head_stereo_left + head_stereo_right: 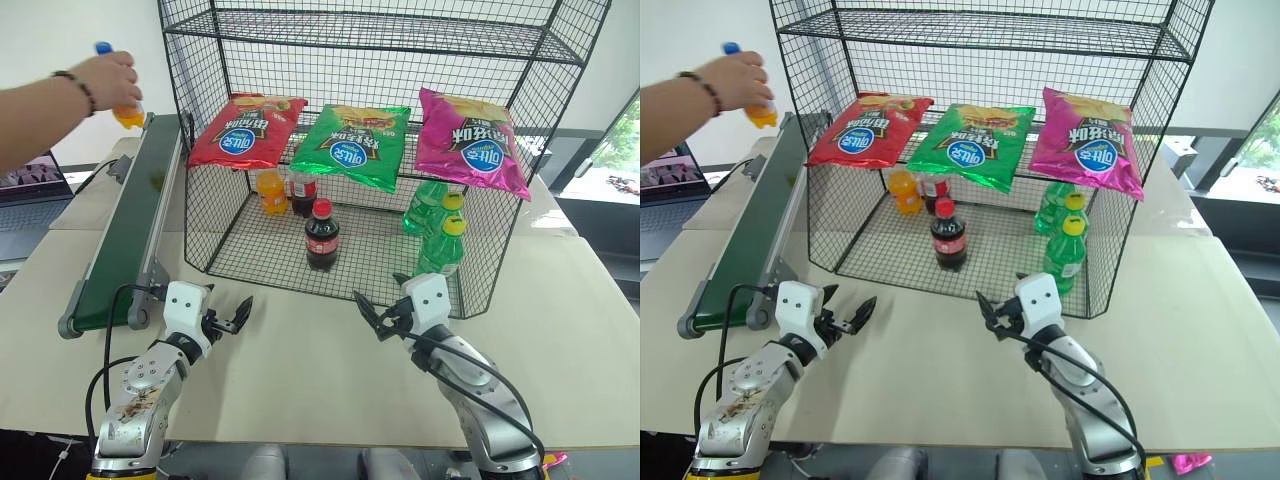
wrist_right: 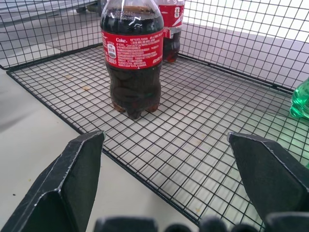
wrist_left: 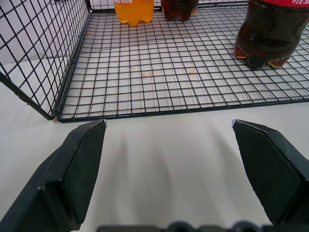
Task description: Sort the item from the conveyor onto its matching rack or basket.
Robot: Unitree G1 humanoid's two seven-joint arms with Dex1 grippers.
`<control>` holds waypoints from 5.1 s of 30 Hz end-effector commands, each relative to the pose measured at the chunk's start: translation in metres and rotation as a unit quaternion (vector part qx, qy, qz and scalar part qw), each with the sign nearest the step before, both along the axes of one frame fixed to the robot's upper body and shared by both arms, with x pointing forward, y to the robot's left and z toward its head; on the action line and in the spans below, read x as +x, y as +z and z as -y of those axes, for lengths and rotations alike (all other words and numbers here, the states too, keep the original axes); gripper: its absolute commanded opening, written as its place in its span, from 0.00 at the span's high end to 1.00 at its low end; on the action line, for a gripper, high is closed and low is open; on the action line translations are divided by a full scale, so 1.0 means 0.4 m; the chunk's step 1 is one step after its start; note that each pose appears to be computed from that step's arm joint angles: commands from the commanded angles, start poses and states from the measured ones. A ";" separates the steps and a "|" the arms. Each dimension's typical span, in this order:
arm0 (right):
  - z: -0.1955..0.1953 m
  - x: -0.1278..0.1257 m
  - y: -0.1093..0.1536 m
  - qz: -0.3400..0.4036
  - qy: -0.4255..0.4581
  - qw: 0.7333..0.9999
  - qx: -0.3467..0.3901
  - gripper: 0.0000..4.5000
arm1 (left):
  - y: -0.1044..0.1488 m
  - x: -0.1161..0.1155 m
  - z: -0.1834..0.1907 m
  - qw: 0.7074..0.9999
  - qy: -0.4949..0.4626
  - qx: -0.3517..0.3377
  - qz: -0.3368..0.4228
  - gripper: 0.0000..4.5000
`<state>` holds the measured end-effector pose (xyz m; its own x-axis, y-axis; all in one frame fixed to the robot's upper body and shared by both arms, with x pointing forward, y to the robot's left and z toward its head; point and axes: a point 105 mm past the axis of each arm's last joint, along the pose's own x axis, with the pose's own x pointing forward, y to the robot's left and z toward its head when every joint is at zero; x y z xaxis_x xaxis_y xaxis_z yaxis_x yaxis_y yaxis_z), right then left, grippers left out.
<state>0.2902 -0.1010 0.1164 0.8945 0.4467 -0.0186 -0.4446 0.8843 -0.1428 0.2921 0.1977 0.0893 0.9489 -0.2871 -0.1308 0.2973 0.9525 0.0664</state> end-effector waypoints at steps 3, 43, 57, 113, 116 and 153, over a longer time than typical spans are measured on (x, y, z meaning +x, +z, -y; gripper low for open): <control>-0.002 -0.001 0.031 0.028 0.003 1.000 0.004 0.00 | 0.034 -0.004 0.002 1.000 -0.003 0.005 0.023 0.01; -0.321 -0.055 0.385 0.103 0.548 0.828 0.057 0.00 | 0.286 -0.081 -0.412 0.940 0.286 -0.044 0.184 0.01; -0.319 -0.069 0.401 0.120 0.544 0.828 0.066 0.00 | 0.287 -0.042 -0.414 0.945 0.270 -0.040 0.181 0.01; -0.238 -0.006 0.282 0.108 0.339 0.934 0.035 0.00 | 0.293 0.108 -0.030 0.991 -0.007 -0.051 0.127 0.44; -0.231 0.019 0.241 0.085 0.295 0.952 0.007 0.00 | 0.272 0.190 0.006 0.988 -0.004 -0.055 0.142 0.44; -0.074 0.058 0.154 0.041 0.118 0.992 0.026 0.00 | 0.102 0.051 -0.007 0.999 -0.018 -0.003 0.038 0.01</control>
